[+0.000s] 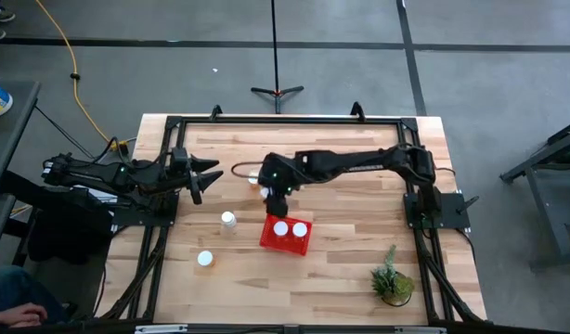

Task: Pick and place pill bottles into a basket
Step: Put the top right orange pill bottle into the red bin

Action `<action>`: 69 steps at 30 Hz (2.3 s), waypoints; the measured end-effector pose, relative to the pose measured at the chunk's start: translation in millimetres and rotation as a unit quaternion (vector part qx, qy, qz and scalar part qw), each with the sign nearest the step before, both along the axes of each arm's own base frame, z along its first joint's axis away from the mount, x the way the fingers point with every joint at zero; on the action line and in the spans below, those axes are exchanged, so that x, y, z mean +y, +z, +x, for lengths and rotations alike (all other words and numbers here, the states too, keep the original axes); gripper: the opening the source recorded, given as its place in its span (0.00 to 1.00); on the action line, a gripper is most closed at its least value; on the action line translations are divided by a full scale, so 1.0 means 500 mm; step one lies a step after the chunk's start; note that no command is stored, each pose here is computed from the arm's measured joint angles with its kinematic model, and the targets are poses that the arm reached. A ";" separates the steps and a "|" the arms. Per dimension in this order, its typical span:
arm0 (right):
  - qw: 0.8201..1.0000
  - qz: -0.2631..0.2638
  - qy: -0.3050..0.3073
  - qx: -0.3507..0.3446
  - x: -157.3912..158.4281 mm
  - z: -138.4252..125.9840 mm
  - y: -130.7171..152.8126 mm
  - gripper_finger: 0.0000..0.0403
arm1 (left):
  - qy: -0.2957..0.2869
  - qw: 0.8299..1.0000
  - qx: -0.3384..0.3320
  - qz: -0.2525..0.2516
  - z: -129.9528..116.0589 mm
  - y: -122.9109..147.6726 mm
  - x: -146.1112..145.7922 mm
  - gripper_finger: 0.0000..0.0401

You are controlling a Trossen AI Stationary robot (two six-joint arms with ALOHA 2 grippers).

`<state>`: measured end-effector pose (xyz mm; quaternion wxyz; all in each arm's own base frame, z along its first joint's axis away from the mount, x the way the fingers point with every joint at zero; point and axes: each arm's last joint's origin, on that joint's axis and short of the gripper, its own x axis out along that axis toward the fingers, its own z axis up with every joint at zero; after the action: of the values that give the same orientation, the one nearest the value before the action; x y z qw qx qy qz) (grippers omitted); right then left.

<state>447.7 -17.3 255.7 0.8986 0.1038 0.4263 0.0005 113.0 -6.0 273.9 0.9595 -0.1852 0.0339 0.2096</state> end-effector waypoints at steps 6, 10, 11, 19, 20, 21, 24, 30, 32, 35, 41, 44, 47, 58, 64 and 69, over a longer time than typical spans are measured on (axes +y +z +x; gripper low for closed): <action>1.000 -0.006 0.023 0.001 0.088 -0.001 0.036 0.46 | 0.000 1.000 0.004 0.001 0.000 -0.001 0.000 0.60; 1.000 -0.002 0.020 0.010 0.148 -0.008 0.031 0.46 | -0.005 1.000 0.004 0.000 0.000 -0.001 0.000 0.60; 1.000 -0.009 0.017 0.009 0.162 -0.010 0.030 0.46 | -0.007 1.000 0.004 -0.001 0.000 -0.001 -0.001 0.60; 0.999 -0.041 -0.002 0.022 0.242 -0.010 -0.008 0.46 | -0.013 1.000 0.004 -0.002 0.000 -0.001 -0.001 0.60; 0.999 -0.041 -0.005 0.029 0.247 -0.007 -0.020 0.46 | -0.013 1.000 0.004 -0.002 0.000 -0.001 -0.001 0.60; 0.998 -0.041 -0.009 0.035 0.251 -0.005 -0.032 0.46 | -0.013 1.000 0.004 -0.002 0.000 -0.001 -0.001 0.60; 0.997 -0.044 -0.028 0.049 0.251 0.000 -0.053 0.46 | -0.019 1.000 0.004 -0.003 0.000 -0.001 -0.002 0.60; 0.996 -0.057 -0.051 0.044 0.245 0.006 -0.062 0.46 | -0.027 1.000 0.000 -0.008 0.001 0.000 -0.003 0.60; 0.997 -0.048 -0.050 0.045 0.246 0.010 -0.069 0.46 | -0.027 1.000 0.000 -0.008 0.001 -0.001 -0.003 0.60; 0.997 -0.044 -0.046 0.054 0.254 0.010 -0.079 0.46 | -0.027 1.000 0.000 -0.008 0.001 0.000 -0.003 0.60; 0.996 -0.048 -0.039 0.057 0.269 0.007 -0.085 0.46 | -0.027 1.000 0.001 -0.008 0.001 -0.001 -0.003 0.60; 0.996 -0.049 -0.041 0.059 0.266 0.007 -0.086 0.46 | -0.027 1.000 0.001 -0.008 0.001 -0.001 -0.003 0.60; 0.996 -0.050 -0.043 0.061 0.264 0.007 -0.086 0.46 | -0.027 1.000 0.001 -0.008 0.001 -0.001 -0.003 0.60; 0.991 -0.069 -0.073 0.086 0.220 0.006 -0.090 0.46 | -0.027 1.000 0.002 -0.006 0.001 -0.001 -0.003 0.60; 0.991 -0.068 -0.084 0.083 0.190 0.014 -0.089 0.46 | -0.027 1.000 0.002 -0.006 0.001 -0.001 -0.003 0.60; 0.990 -0.074 -0.079 0.089 0.182 0.019 -0.101 0.46 | -0.027 1.000 0.001 -0.007 0.001 0.000 -0.003 0.60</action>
<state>457.2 73.7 205.1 0.8598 0.0697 0.4935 -0.1113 113.4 -7.5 273.7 0.9636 -0.1905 0.0411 0.1832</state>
